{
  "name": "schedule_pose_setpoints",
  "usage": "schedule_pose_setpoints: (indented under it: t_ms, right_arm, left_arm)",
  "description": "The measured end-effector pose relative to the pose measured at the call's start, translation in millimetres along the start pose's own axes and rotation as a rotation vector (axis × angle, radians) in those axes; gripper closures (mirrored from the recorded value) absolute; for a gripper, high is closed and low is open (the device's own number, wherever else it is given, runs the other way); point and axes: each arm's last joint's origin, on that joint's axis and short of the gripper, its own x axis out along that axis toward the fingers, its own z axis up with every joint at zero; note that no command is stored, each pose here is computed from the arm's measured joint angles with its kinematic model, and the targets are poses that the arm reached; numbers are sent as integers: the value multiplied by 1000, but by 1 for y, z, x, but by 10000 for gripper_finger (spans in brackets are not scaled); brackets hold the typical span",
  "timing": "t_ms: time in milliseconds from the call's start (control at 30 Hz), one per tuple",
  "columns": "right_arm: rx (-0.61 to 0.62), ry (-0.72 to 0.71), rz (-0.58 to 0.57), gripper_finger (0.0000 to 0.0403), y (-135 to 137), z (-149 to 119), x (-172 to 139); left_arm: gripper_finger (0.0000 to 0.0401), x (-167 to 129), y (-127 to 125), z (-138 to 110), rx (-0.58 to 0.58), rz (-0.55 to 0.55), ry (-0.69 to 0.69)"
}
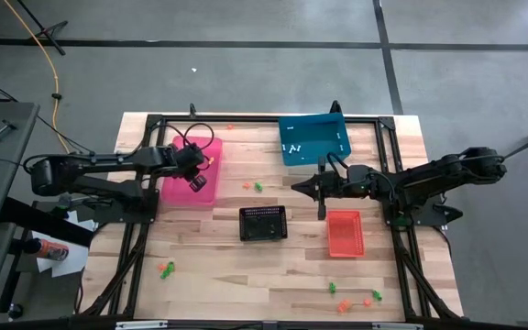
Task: Sort Halloween decoration
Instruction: Put the orange spider toy into the pink bin
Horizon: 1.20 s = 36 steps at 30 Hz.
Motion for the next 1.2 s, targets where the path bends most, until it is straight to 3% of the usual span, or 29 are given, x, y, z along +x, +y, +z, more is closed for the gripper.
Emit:
schedule_pose_setpoints:
  t_ms: [167, 367, 600, 867, 1033, 1200]
  right_arm:
    - [-2, 0, 0, 402, 0, 0, 0]
    - [-10, 1, -28, 402, -1, 0, 0]
    - [3, 7, -42, 402, -1, -1, 0]
    - [15, 30, -41, 402, -1, -3, 0]
    - [25, -1, -21, 402, 0, 0, 0]
    - [25, -48, 83, 402, 4, 5, 0]
  left_arm:
    - [252, -4, -1, 4, 4, -28, -5]
    - [232, -42, -10, 38, -9, -314, -122]
    - [239, -89, -39, 54, 113, -570, -432]
    - [240, -114, -74, 46, 304, -529, -668]
    - [240, -120, -82, 42, 323, -482, -723]
    - [240, -121, -82, 42, 319, -475, -730]
